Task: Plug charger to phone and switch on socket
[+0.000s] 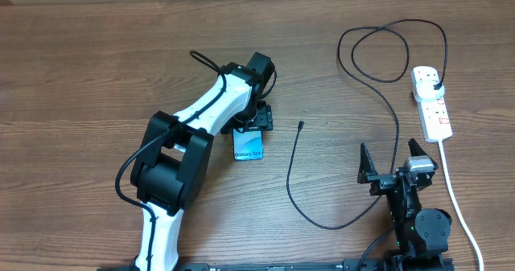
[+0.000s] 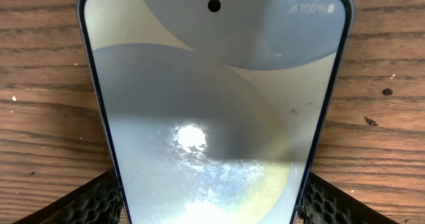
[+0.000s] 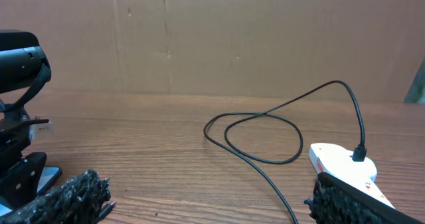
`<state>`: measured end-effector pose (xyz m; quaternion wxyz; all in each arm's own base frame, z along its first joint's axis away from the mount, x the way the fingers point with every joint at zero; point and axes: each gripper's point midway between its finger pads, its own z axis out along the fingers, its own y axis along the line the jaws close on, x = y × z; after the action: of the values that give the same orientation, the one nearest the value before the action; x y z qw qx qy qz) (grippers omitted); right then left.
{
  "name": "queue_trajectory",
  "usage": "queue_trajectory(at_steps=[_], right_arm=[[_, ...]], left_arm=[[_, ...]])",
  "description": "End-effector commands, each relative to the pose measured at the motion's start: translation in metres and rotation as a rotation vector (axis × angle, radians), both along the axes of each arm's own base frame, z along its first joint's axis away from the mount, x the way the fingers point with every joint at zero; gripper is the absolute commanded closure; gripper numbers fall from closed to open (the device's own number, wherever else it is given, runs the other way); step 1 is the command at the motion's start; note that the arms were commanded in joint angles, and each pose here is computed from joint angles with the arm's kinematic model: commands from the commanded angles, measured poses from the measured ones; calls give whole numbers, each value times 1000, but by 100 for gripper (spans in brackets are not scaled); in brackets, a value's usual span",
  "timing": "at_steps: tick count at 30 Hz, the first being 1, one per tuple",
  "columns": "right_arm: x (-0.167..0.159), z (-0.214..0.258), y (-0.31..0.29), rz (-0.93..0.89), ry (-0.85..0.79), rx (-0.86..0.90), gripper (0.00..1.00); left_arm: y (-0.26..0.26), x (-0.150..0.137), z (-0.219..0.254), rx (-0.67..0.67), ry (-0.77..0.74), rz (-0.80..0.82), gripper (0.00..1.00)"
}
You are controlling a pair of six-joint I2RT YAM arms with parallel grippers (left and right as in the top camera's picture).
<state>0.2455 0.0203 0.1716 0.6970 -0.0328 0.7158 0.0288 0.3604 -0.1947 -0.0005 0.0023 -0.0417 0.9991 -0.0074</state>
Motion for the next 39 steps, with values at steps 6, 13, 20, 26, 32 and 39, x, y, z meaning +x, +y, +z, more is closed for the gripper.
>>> queue_trajectory(at_steps=[6, 13, 20, 26, 32, 39], right_arm=[[0, -2, -2, -8, -2, -1, 0], [0, -2, -2, -8, -3, -1, 0], [0, -2, -2, -8, -2, -1, 0], [0, -2, -2, -8, -2, -1, 0], [0, -2, -2, -8, -2, -1, 0], [0, -2, -2, -8, -2, -1, 0]], left_arm=[[-6, -16, -13, -26, 81, -3, 17], [-6, -15, -8, -26, 81, -7, 17], [-7, -13, -4, -27, 80, -6, 18], [-8, -14, -1, -29, 90, -6, 18], [-8, -15, 6, -26, 99, -12, 17], [-16, -16, 19, -66, 122, -46, 18]])
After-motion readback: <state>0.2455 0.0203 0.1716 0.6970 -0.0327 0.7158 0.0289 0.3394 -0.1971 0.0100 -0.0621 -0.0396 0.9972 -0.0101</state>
